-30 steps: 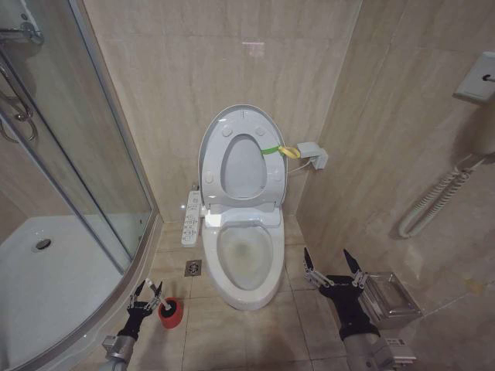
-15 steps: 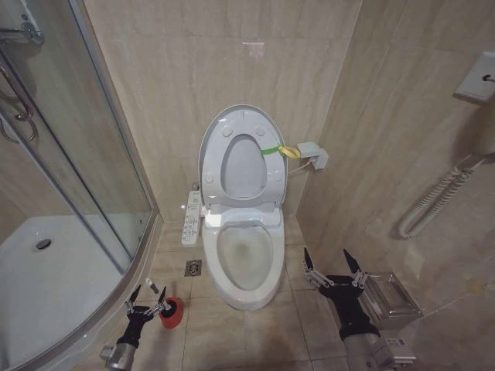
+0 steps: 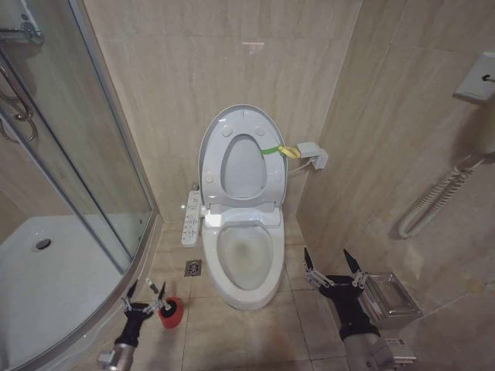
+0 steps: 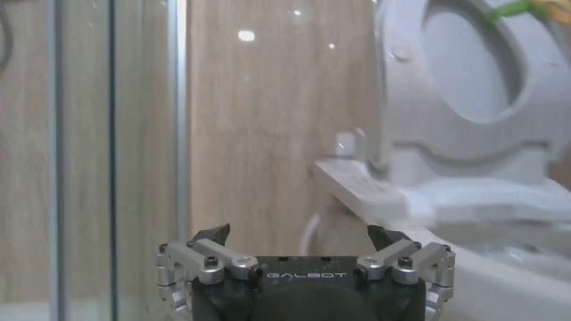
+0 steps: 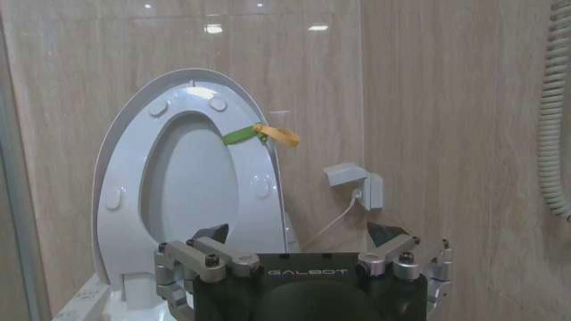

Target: Open the toilet lid, clean the toilet bowl with a toilet brush, close the toilet lid, and flush.

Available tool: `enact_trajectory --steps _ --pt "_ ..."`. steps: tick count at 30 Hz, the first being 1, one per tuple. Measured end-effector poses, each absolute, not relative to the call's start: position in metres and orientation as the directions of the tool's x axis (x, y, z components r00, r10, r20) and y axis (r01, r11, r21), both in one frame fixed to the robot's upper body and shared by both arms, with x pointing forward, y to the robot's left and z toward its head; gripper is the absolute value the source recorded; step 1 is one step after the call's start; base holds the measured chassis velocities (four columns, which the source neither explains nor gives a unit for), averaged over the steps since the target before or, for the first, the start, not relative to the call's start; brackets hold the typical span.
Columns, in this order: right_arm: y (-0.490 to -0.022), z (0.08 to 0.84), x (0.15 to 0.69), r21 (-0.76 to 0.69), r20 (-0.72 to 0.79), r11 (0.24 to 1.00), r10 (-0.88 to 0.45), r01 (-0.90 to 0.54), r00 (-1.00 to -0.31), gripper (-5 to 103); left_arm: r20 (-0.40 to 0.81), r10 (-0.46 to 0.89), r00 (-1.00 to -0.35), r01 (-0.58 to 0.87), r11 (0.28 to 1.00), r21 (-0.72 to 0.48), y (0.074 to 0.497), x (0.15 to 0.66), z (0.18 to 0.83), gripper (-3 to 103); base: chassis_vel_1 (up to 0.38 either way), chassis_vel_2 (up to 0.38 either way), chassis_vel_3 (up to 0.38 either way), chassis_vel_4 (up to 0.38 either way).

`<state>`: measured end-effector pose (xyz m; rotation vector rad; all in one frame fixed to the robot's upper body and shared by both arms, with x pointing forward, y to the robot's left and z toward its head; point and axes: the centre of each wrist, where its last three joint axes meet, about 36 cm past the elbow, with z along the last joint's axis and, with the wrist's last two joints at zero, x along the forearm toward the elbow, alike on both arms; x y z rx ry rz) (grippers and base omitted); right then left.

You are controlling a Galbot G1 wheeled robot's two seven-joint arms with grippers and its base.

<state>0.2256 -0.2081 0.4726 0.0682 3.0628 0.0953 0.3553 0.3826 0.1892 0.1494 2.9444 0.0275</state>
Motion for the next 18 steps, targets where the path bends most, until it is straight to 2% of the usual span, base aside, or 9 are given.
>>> enact_trajectory --steps 6,9,18 --pt "-0.208 0.473 0.226 0.064 -0.075 0.997 0.047 0.042 -0.996 100 -0.248 0.074 -0.966 0.085 0.996 -0.036 0.382 0.407 0.250 100 0.000 0.000 0.000 0.000" --pt "-0.208 0.473 0.226 0.064 -0.075 0.997 0.047 0.042 -0.996 100 -0.267 0.086 -0.960 0.112 0.990 -0.082 0.362 0.425 0.292 100 0.000 0.000 0.000 0.000" --pt "-0.208 0.473 0.226 0.064 -0.075 0.997 0.047 0.042 -0.996 100 -0.246 0.139 -0.959 0.164 0.983 -0.087 0.324 0.399 0.336 100 0.000 0.000 0.000 0.000"
